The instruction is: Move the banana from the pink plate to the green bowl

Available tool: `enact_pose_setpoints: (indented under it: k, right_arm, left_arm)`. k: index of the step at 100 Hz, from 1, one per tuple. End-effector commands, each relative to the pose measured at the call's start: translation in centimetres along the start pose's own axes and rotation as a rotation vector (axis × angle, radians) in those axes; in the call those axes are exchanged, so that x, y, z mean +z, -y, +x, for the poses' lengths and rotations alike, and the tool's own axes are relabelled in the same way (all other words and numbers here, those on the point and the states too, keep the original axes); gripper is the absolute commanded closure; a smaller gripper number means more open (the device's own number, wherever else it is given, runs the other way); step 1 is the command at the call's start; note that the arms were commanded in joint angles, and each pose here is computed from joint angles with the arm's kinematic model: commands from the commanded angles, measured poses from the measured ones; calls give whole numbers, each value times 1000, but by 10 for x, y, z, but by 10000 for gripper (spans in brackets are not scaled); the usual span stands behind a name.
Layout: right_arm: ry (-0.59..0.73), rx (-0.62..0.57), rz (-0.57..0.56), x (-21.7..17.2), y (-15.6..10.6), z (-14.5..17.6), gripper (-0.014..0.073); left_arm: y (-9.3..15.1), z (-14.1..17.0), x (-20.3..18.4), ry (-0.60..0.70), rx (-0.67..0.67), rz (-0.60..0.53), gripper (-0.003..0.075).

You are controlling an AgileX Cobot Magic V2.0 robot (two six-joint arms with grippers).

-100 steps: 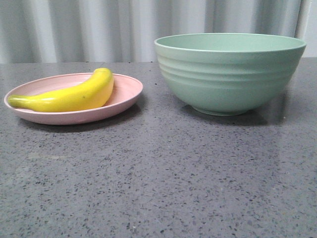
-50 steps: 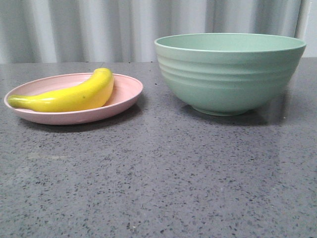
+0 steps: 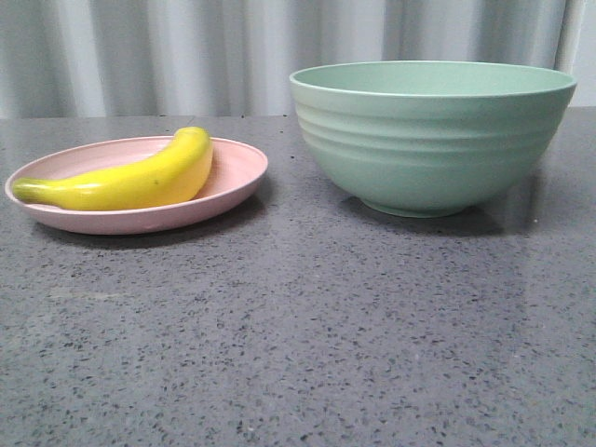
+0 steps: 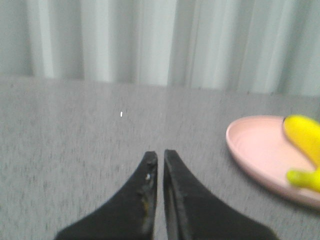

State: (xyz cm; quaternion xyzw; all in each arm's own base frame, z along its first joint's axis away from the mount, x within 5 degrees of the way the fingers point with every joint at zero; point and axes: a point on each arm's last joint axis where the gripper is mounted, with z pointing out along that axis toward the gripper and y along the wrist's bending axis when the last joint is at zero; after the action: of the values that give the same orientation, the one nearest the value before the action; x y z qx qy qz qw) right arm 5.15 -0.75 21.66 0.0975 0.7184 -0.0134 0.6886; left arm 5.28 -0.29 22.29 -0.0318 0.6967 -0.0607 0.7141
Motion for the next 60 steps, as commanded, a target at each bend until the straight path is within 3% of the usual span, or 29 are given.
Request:
enact_pose_setpoints:
  k: [1,25,48,54,60]
  right_arm:
    - [65,-4,-3,-4,-4,-32,666]
    - [-59,-5,5,11,-9,-75,666]
    - [-81,2,6,31,-12,-106,667]
    - [-90,2,7,34,-12,-106,667]
    - [-103,2,8,33,-12,-105,667]
  left_arm:
    - [4,-38,-4,133,-10,9,739]
    - [9,-75,16,27,40,-1,739]
    - [10,-90,44,-46,38,-12,734]
    - [10,-93,46,-26,38,-13,701]
    - [10,-94,49,-13,38,-14,615]
